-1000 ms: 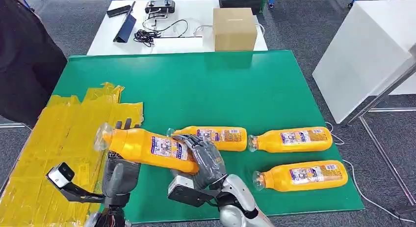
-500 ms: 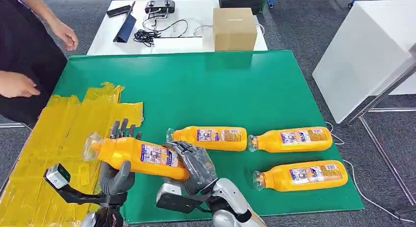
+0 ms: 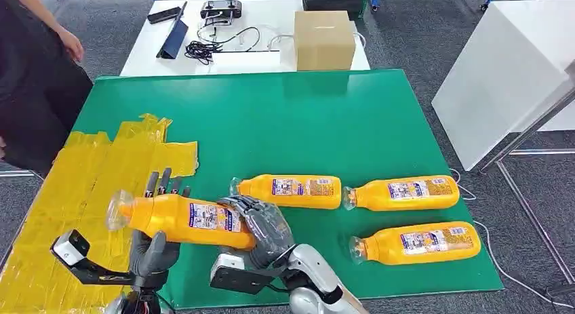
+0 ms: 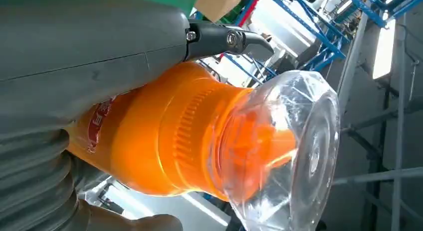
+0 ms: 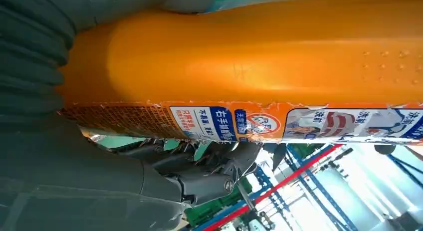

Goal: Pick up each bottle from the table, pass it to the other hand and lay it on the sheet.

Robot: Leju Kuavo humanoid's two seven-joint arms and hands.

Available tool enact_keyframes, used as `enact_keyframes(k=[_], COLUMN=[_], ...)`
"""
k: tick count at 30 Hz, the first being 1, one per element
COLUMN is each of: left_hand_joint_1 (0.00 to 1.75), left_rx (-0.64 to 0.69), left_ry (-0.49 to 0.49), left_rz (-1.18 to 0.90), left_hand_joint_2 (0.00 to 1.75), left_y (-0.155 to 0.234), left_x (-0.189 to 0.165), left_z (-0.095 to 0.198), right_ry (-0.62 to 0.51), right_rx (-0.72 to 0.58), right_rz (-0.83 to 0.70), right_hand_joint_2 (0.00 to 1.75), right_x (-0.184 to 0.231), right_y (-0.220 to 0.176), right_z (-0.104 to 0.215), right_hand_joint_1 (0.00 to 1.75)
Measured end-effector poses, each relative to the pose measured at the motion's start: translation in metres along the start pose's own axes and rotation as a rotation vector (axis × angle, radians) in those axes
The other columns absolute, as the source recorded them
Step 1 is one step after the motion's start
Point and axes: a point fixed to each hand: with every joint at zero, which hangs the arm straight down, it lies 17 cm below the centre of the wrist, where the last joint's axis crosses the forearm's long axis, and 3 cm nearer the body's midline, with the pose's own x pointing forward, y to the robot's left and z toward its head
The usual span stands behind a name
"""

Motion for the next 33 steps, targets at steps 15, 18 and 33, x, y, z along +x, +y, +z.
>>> enact_keyframes(k=[15,18,33], left_hand_joint_1=[0.00,0.00,0.00], left_rx=[-0.092,-0.093,-0.086], left_ry=[0.059,0.064,0.128], left_rz=[0.142,0.142,-0.046], left_hand_joint_2=[1.75,1.75,1.75], left_y=[-0.014,-0.015,-0.008], left_x=[-0.014,-0.016,-0.031], left_z=[0.011,0.012,0.013], right_ry=[-0.029,-0.028,-0.015], right_rx=[0.023,0.026,0.035], right_rz=[0.009,0.011,0.016], right_hand_joint_2=[1.75,1.75,1.75], right_x=[0.003,0.002,0.001], right_y=[0.000,0.000,0.002], right_z=[-0.010,-0.010,-0.013], right_hand_joint_1=[1.75,1.75,1.75])
